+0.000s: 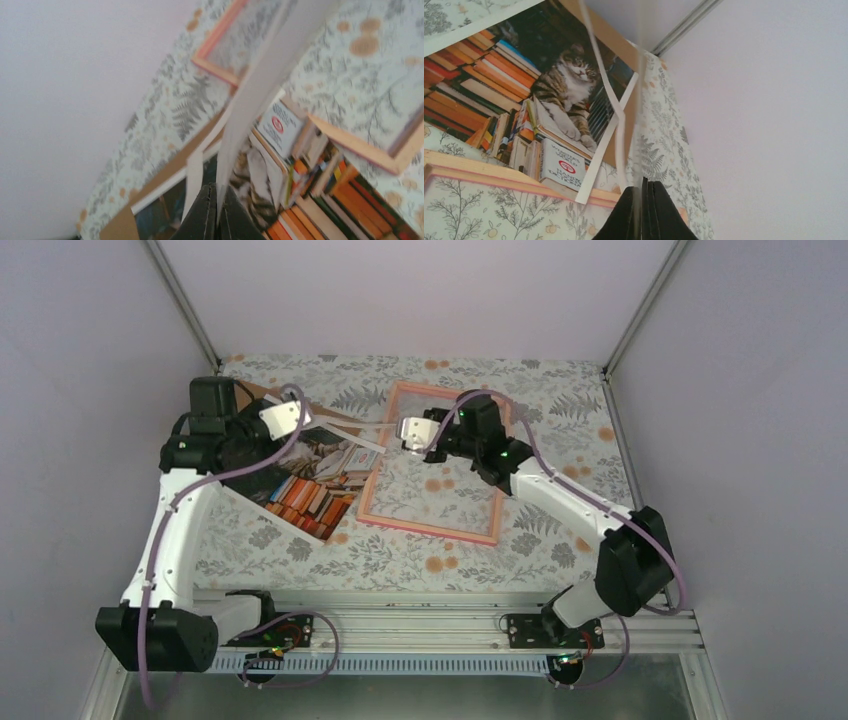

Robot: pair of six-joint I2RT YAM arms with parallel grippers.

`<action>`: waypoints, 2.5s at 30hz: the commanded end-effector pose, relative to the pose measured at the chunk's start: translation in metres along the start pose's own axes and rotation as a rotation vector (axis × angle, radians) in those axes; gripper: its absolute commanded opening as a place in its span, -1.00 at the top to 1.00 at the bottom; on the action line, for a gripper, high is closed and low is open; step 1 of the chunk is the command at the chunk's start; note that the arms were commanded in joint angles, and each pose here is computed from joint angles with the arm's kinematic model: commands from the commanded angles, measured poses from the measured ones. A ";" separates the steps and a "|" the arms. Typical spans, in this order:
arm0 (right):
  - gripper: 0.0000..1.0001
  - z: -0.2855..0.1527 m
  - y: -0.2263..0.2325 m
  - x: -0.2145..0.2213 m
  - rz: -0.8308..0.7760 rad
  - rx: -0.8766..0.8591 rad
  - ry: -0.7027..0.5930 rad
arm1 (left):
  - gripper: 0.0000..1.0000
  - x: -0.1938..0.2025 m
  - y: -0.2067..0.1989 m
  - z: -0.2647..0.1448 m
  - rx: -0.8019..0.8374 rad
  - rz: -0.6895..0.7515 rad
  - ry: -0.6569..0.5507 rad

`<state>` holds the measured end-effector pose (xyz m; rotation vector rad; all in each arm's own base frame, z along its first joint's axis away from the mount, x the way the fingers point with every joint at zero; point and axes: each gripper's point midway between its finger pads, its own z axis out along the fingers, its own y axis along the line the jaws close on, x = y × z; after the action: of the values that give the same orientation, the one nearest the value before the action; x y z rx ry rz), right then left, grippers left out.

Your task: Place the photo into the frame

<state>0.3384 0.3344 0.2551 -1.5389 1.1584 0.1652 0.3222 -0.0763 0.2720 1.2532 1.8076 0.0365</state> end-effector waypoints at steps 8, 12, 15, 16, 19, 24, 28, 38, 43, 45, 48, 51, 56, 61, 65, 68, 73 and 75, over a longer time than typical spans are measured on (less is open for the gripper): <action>-1.00 -0.104 -0.070 0.024 0.361 0.304 0.071 | 0.95 -0.131 0.015 -0.021 0.099 -0.175 -0.246; -1.00 -0.155 -0.077 0.060 0.434 0.443 0.171 | 0.95 -0.180 -0.007 -0.016 0.185 -0.206 -0.310; -1.00 -0.206 -0.085 0.090 0.517 0.584 0.243 | 0.95 -0.207 -0.021 0.004 0.232 -0.259 -0.308; -1.00 -0.222 -0.085 0.101 0.561 0.619 0.266 | 0.95 -0.212 -0.022 0.012 0.226 -0.277 -0.300; -1.00 -0.260 -0.073 0.122 0.700 0.671 0.314 | 0.95 -0.232 -0.030 0.030 0.242 -0.305 -0.317; -1.00 -0.291 -0.039 0.105 0.762 0.663 0.274 | 0.95 -0.270 -0.048 0.050 0.369 -0.369 -0.363; -1.00 -0.290 -0.015 0.036 0.622 0.504 0.098 | 0.95 -0.287 -0.070 0.068 0.572 -0.494 -0.366; -1.00 -0.296 -0.014 0.010 0.592 0.441 0.087 | 0.95 -0.316 -0.118 0.076 0.875 -0.604 -0.391; -1.00 -0.324 -0.061 -0.012 0.591 0.645 0.019 | 0.95 -0.330 -0.132 0.052 0.926 -0.540 -0.434; -1.00 -0.346 -0.089 -0.023 0.581 0.793 -0.016 | 0.95 -0.326 -0.136 0.047 0.925 -0.533 -0.441; -1.00 -0.369 -0.124 -0.029 0.624 0.930 -0.041 | 0.95 -0.308 -0.138 0.066 0.935 -0.605 -0.392; -1.00 -0.372 -0.141 -0.036 0.632 0.938 -0.070 | 0.95 -0.295 -0.141 0.086 0.993 -0.651 -0.349; -1.00 -0.354 -0.132 -0.044 0.582 0.815 -0.103 | 0.95 -0.283 -0.157 0.111 1.071 -0.696 -0.324; -1.00 -0.331 -0.107 0.005 0.741 0.741 0.036 | 0.95 -0.242 -0.155 0.146 1.048 -0.820 -0.253; -1.00 -0.309 -0.079 0.055 0.936 0.669 0.166 | 0.95 -0.215 -0.156 0.155 0.962 -0.771 -0.238; -1.00 -0.299 -0.071 0.076 1.077 0.651 0.185 | 0.95 -0.192 -0.169 0.172 0.948 -0.776 -0.181; -1.00 -0.294 -0.055 0.143 1.289 0.741 0.372 | 0.95 -0.171 -0.161 0.190 0.939 -0.865 -0.159; -1.00 -0.281 -0.046 0.152 1.345 0.682 0.374 | 0.95 -0.175 -0.156 0.189 0.929 -0.850 -0.188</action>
<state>0.3123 0.0227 0.3183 -0.1592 1.9908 0.2868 0.3340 -0.3694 0.1913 0.8825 2.1823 -1.4775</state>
